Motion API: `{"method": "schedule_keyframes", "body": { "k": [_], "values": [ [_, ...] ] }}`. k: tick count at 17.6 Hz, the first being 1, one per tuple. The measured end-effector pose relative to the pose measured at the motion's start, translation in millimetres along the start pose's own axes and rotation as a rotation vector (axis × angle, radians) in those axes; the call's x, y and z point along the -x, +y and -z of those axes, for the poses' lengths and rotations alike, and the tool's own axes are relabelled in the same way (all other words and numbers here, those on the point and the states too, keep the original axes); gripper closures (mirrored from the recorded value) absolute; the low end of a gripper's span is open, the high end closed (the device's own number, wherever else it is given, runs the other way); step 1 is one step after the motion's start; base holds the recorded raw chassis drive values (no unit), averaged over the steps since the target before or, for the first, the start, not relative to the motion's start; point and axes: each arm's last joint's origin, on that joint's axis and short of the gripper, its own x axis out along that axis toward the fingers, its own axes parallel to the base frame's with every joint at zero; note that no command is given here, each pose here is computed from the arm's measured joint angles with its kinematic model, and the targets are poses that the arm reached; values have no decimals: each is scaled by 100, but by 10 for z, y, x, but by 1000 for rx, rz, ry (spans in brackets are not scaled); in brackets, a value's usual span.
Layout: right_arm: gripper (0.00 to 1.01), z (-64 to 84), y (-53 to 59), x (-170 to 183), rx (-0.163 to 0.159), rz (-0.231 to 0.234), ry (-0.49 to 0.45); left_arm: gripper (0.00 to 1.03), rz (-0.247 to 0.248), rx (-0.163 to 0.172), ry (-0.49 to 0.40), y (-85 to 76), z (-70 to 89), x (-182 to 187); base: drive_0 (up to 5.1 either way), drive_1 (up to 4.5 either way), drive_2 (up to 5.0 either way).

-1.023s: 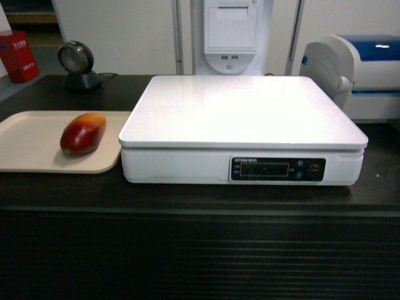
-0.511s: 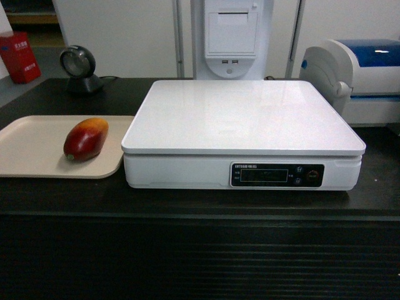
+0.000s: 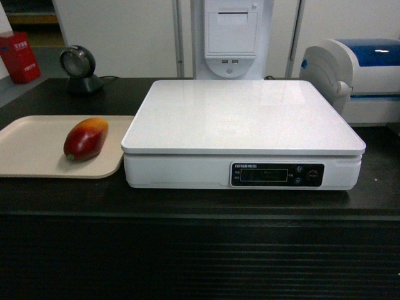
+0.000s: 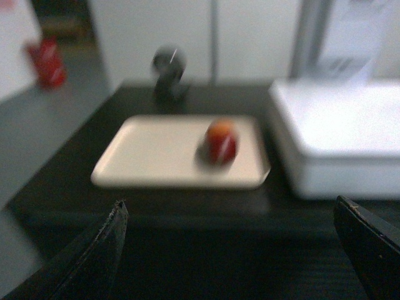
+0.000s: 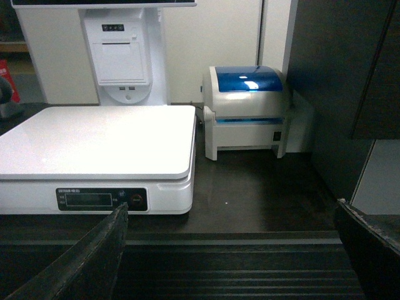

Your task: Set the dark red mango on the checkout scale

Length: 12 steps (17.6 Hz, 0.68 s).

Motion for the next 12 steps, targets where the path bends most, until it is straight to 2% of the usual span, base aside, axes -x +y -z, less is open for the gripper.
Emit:
{"method": "schedule_keyframes", "body": {
  "k": [1, 2, 3, 4, 5, 6, 10, 12],
  "values": [
    [3, 0, 0, 0, 0, -2, 0, 5, -95, -52, 146, -49, -56, -31, 0, 0, 0],
    [3, -1, 0, 0, 0, -1, -2, 5, -187, -82, 158, -56, -135, -88, 0, 0, 0],
    [3, 1, 0, 0, 0, 1, 1, 5, -227, -84, 139, -33, -208, -130, 0, 0, 0],
    [3, 0, 0, 0, 0, -1, 0, 5, -223, -84, 109, -22, -295, -171, 0, 0, 0],
    [3, -1, 0, 0, 0, 0, -1, 5, -199, -87, 78, -11, -410, -245, 0, 0, 0],
    [3, 0, 0, 0, 0, 0, 0, 5, -151, -96, 56, 6, -523, -370, 0, 0, 0],
    [3, 0, 0, 0, 0, 0, 0, 5, -62, -132, 38, 88, -699, -750, 0, 0, 0],
    [3, 0, 0, 0, 0, 0, 0, 5, 53, -116, 75, 145, -889, -1297, 0, 0, 0]
  ]
}}
